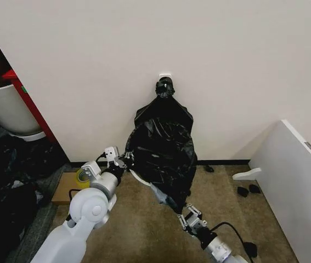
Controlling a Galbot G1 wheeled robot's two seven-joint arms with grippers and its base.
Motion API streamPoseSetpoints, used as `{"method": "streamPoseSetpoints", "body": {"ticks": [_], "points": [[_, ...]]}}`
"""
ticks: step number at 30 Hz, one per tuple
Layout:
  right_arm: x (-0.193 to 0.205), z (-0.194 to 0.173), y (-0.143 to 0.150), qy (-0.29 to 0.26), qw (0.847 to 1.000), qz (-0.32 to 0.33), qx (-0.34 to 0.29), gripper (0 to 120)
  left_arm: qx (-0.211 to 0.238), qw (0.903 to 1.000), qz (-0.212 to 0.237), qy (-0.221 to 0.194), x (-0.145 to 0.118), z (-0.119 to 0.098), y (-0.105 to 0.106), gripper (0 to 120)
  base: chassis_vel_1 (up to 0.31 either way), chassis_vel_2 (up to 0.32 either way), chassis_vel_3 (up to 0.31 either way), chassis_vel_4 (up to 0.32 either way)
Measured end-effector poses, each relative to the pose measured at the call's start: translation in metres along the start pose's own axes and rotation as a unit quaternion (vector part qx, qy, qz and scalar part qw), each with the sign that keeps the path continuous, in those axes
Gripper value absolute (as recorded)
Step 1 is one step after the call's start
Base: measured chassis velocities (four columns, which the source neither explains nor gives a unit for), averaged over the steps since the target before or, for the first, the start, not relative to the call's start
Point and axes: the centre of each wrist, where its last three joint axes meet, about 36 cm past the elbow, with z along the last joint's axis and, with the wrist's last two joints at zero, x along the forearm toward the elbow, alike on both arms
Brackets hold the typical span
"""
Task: Place the garbage bag over the trash bin.
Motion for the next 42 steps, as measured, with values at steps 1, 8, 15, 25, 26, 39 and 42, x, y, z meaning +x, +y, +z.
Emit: {"method": "streamPoseSetpoints", "body": {"ticks": [1, 8, 15, 25, 26, 39, 42], "points": [[0.008, 0.005, -0.008, -0.02, 0.999, -0.025, 0.014, 38, -0.001, 1.0, -0.001, 0.0, -0.001, 0.0, 0.001, 0, 0.0, 0.0, 0.0, 0.0], [0.033, 0.009, -0.057, -0.065, 0.987, -0.123, 0.082, 62, -0.003, 1.0, -0.004, -0.002, -0.003, -0.001, 0.003, 0, 0.0, 0.0, 0.0, 0.0], [0.029, -0.031, -0.068, -0.111, 0.982, -0.123, 0.093, 90, 0.003, 0.9999, -0.014, -0.007, -0.003, 0.001, 0.006, 0, 0.0, 0.0, 0.0, 0.0], [0.015, -0.039, -0.078, -0.126, 0.981, -0.074, 0.131, 100, 0.003, 0.9998, -0.018, -0.007, -0.004, 0.002, 0.008, 0, 0.0, 0.0, 0.0, 0.0], [0.015, -0.039, -0.078, -0.126, 0.981, -0.074, 0.131, 100, 0.003, 0.9998, -0.018, -0.007, -0.004, 0.002, 0.008, 0, 0.0, 0.0, 0.0, 0.0], [0.032, -0.023, -0.115, -0.086, 0.98, -0.025, 0.175, 100, 0.0, 0.9997, -0.021, -0.015, -0.013, -0.004, 0.012, 0, 0.0, 0.0, 0.0, 0.0], [0.02, -0.037, -0.103, -0.116, 0.984, -0.04, 0.128, 100, 0.002, 0.9997, -0.02, -0.014, -0.015, -0.003, 0.011, 0, 0.0, 0.0, 0.0, 0.0]]}}
